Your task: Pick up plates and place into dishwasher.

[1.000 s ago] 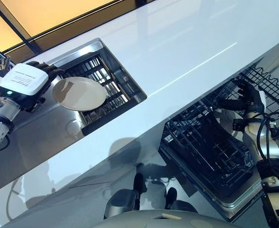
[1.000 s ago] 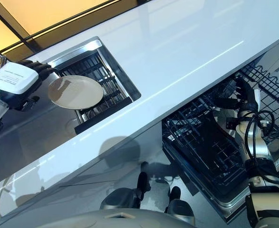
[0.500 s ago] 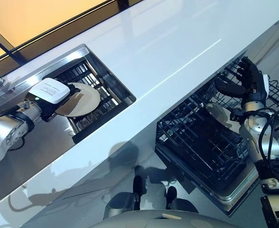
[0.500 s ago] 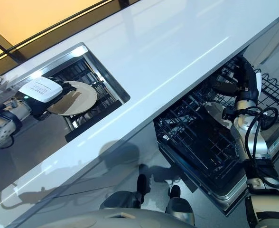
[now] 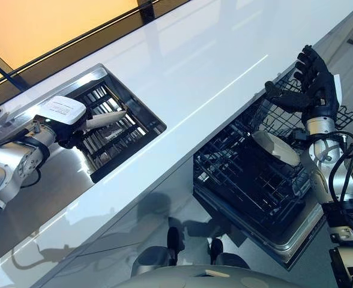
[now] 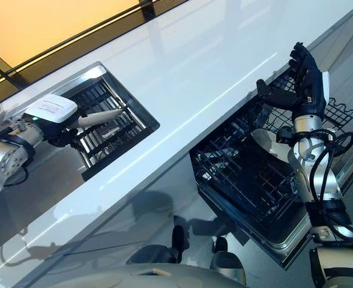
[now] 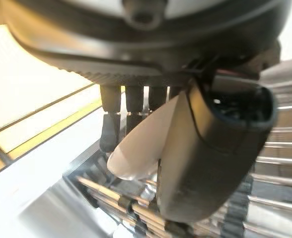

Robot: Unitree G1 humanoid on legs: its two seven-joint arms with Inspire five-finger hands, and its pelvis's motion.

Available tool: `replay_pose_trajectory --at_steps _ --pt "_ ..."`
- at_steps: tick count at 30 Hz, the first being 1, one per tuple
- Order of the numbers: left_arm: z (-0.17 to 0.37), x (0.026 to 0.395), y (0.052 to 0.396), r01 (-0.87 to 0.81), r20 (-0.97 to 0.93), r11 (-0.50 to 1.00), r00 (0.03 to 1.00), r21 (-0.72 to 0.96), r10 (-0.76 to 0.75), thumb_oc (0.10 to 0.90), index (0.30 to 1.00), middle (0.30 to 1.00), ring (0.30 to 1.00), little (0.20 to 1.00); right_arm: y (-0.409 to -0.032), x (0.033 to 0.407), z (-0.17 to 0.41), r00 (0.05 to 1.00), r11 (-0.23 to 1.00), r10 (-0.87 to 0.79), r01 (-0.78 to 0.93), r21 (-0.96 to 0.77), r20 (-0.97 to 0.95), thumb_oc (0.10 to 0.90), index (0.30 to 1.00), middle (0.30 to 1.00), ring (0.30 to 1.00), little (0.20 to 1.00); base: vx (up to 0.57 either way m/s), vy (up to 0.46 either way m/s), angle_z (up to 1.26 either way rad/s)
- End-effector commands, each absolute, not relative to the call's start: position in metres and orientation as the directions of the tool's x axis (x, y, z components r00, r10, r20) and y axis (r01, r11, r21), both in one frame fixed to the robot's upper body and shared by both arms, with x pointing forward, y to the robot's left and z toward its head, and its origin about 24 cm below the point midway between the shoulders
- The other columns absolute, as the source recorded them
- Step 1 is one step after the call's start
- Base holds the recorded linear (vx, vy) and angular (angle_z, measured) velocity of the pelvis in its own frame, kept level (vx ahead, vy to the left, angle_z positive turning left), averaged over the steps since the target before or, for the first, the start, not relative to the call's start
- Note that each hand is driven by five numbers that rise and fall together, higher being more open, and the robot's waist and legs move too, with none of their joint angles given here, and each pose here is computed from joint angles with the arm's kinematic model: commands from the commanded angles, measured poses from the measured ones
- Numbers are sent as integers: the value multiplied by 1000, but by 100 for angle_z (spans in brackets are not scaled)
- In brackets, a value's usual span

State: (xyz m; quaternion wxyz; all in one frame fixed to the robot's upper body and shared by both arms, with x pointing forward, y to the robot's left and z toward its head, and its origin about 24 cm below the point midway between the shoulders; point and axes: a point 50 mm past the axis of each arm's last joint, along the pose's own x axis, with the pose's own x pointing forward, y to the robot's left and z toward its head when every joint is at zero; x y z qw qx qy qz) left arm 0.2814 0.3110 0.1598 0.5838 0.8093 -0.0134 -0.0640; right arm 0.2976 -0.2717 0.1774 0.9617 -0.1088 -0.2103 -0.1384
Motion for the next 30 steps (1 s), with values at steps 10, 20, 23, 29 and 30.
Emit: replay_pose_trajectory --at_steps 10,20,23,29,30 --pt "266 241 331 -617 608 -78 786 783 -113 100 300 300 300 200 -251 257 253 624 978 -25 178 -111 781 800 900 900 900 900 -6 1 0" --pt "272 225 264 -752 787 265 506 603 -353 100 300 300 300 200 -189 243 260 518 780 463 149 -608 720 800 900 900 900 900 -12 3 1" --pt "277 225 247 -718 765 310 478 623 -432 100 300 300 300 200 -176 240 270 475 656 582 207 -726 661 800 900 900 900 900 0 0 0" --pt "280 232 224 -617 698 360 485 700 -526 100 300 300 300 200 -159 241 283 414 571 653 281 -772 634 800 900 900 900 900 0 0 0" --pt "279 235 219 -600 684 360 490 714 -540 100 300 300 300 200 -156 241 285 405 566 663 281 -775 630 800 900 900 900 900 0 0 0"
